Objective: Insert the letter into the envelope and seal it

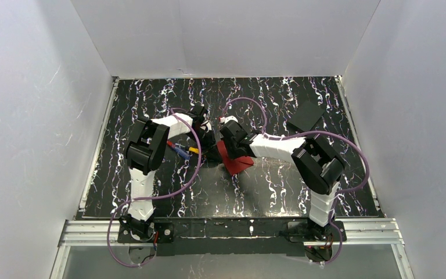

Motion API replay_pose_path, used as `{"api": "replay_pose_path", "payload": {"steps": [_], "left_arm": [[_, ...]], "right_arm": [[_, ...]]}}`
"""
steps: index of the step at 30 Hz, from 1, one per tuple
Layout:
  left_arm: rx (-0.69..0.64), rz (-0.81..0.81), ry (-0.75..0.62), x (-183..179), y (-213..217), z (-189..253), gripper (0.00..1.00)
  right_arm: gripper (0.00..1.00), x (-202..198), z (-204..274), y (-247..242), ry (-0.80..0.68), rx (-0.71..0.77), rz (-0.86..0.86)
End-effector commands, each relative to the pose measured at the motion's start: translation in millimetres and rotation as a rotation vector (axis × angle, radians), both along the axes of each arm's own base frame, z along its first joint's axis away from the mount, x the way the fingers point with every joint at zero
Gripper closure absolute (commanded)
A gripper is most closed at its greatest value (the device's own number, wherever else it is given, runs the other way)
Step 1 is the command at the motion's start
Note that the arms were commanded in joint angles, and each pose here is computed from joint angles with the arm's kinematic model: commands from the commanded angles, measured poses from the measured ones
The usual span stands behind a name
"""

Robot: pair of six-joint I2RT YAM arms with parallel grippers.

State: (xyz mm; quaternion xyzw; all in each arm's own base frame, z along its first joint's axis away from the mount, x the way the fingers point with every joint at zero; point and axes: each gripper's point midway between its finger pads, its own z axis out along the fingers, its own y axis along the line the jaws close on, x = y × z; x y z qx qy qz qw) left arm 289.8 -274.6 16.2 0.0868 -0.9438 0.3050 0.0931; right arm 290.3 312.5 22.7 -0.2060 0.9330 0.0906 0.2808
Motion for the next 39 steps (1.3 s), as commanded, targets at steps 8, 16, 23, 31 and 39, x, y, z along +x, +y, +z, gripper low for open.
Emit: {"api": "replay_pose_path", "payload": {"steps": [8, 16, 23, 31, 39], "left_arm": [[0.150, 0.007, -0.014, 4, 22, -39, 1.00], [0.147, 0.021, -0.014, 7, 27, -37, 1.00], [0.129, 0.028, -0.019, 7, 29, -31, 1.00], [0.019, -0.006, -0.112, 16, 26, 19, 1.00], [-0.046, 0.021, -0.201, 33, 27, 63, 1.00]], "right_arm": [[0.85, -51, -59, 13, 0.150, -0.101, 0.177], [0.75, -41, -55, 5, 0.114, -0.146, 0.096], [0.83, -42, -48, -1, 0.105, -0.148, 0.078], [0.80, -8, 33, 27, 0.017, 0.022, 0.041], [0.83, 15, 61, 17, -0.050, 0.037, -0.010]]}}
